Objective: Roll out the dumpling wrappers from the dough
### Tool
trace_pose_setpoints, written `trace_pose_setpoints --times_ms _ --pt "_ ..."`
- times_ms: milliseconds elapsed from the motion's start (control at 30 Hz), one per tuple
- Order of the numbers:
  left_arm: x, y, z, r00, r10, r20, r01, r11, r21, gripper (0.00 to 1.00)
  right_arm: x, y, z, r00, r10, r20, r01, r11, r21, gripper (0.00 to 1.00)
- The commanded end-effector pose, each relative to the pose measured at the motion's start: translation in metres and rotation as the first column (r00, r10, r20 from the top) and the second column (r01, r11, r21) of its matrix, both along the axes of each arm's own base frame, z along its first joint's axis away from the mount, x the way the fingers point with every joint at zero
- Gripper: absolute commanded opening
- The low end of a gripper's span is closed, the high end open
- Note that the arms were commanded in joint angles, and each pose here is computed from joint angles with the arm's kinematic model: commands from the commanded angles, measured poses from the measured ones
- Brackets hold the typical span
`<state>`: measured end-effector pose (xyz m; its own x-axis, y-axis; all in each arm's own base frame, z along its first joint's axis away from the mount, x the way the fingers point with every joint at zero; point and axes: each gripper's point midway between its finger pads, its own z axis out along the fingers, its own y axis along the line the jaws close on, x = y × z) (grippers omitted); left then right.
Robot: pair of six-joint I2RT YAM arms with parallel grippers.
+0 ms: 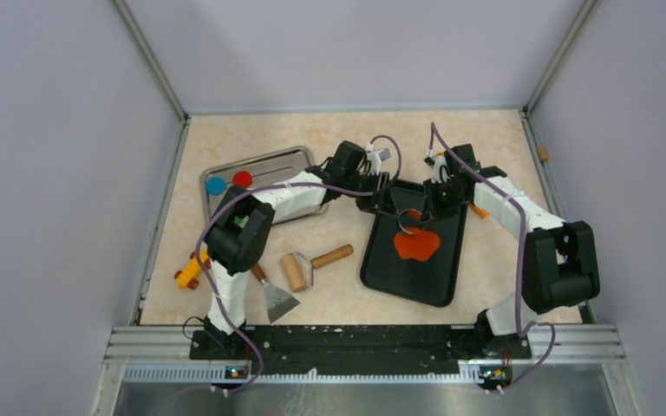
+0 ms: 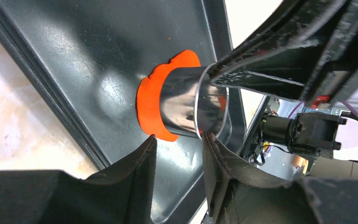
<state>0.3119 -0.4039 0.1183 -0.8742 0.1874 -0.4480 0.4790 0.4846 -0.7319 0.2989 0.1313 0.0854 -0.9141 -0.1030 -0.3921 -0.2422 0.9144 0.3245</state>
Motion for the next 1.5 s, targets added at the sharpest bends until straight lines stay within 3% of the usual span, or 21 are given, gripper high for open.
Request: trace_pose_setpoints --times_ms 0,333,833,1467 --pt "0.004 -0.02 0.014 0.999 -0.039 0.027 0.041 0.996 -0.075 0.43 0.0 0.006 0.0 1.0 0.006 0.012 -0.006 1.0 -0.008 0.0" --pt "0.001 -0.028 0.002 0.998 -0.056 -0.017 0.055 0.995 -0.084 0.41 -0.008 0.003 -0.007 1.0 0.012 -0.015 -0.013 1.0 -0.021 0.0" --pt "-0.019 -0.026 -0.025 0.994 -0.081 -0.075 0.078 0.996 -0.046 0.24 -0.018 0.001 -0.019 0.999 0.011 -0.047 -0.012 1.0 -0.021 0.0" --pt "-0.032 -0.033 -0.039 0.989 -0.119 -0.088 0.115 0.992 -0.041 0.2 -0.024 -0.005 -0.027 0.998 0.014 -0.057 -0.017 0.998 -0.054 0.0"
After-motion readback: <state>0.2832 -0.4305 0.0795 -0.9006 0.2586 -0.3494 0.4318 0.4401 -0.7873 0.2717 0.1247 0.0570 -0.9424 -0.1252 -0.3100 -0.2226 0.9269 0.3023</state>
